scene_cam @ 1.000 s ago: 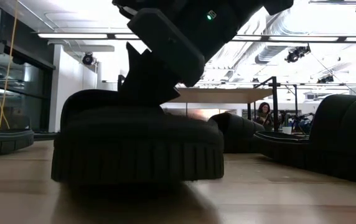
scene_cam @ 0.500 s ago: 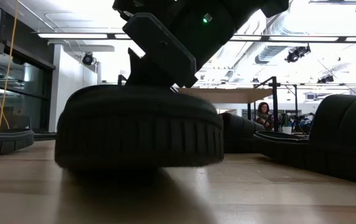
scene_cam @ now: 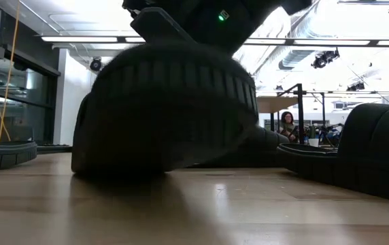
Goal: Pick and place slides into the shelf
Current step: Put the black slide on the shelf
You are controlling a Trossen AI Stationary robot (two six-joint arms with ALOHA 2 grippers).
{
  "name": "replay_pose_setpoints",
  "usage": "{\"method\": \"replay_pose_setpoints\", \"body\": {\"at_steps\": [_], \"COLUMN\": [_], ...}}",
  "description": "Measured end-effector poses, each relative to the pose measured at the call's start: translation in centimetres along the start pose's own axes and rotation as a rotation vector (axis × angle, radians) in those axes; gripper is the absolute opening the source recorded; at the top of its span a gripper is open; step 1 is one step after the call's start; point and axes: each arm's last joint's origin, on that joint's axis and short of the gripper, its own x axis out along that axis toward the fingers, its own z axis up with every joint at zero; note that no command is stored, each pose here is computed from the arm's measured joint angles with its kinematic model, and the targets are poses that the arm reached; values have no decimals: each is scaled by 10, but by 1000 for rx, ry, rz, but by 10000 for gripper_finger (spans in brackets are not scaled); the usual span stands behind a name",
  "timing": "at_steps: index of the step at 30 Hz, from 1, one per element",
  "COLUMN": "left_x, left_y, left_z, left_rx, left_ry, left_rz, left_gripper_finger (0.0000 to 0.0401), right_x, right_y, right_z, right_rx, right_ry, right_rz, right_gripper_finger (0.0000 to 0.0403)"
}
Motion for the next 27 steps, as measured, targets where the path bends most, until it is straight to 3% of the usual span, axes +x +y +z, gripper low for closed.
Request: {"method": "replay_pose_setpoints", "body": {"at_steps": [9,16,27], "left_x": [0,-1,-15], "left_y": [0,0,-6], "left_z": [0,2,7], "left_rx": [1,10,65], "left_ry": [-4,-24,-79], "left_rz": [3,12,6], "left_gripper_finger": [177,177,177], "right_x": [-9,-9,-22], "right_y": [-31,-59,-103], "right_z": [37,46,86], "right_rx": [-143,-120,-30], "right_ry": [62,128,47], "right_rz": [-6,-30,-68], "right_gripper_finger": [1,1,1]}}
